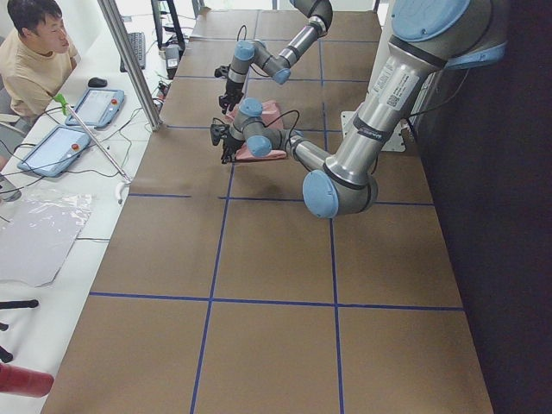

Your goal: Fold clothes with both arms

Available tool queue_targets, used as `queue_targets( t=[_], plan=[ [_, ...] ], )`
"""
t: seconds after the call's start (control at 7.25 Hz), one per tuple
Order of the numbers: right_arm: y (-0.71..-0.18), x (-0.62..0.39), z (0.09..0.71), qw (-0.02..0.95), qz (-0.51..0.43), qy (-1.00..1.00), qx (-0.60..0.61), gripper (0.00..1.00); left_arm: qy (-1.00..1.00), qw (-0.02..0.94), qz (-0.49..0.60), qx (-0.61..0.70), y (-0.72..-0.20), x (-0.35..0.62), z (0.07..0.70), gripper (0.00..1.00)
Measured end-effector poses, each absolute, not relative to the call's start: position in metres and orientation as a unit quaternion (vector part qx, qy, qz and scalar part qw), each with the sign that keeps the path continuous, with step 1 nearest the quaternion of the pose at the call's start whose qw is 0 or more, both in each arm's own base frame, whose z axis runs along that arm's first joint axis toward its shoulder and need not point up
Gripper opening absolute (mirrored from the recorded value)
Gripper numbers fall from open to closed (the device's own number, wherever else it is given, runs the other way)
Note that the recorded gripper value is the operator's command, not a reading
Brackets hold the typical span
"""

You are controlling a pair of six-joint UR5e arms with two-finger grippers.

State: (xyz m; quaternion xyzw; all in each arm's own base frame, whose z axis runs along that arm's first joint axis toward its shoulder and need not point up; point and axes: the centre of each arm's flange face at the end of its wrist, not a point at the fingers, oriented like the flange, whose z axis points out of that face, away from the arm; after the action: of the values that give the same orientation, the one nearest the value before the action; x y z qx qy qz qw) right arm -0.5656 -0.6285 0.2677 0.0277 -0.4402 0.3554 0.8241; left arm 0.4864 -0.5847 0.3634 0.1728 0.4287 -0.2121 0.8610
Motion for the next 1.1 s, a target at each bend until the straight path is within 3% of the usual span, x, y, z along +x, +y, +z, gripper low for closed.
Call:
queue_targets(
  t=[0.55,1.1],
  plan=[
    [-0.690,-0.450,0.322,0.851,0.280,-0.443,0.038,1.00,0.437,0.858,-0.173,0.209,-0.602,0.449,0.374,1.00],
    [-0.709,-0.212,0.463,0.888,0.161,-0.428,0.055,1.00,0.455,0.865,-0.026,0.208,-0.599,0.230,0.439,1.00]
  ],
)
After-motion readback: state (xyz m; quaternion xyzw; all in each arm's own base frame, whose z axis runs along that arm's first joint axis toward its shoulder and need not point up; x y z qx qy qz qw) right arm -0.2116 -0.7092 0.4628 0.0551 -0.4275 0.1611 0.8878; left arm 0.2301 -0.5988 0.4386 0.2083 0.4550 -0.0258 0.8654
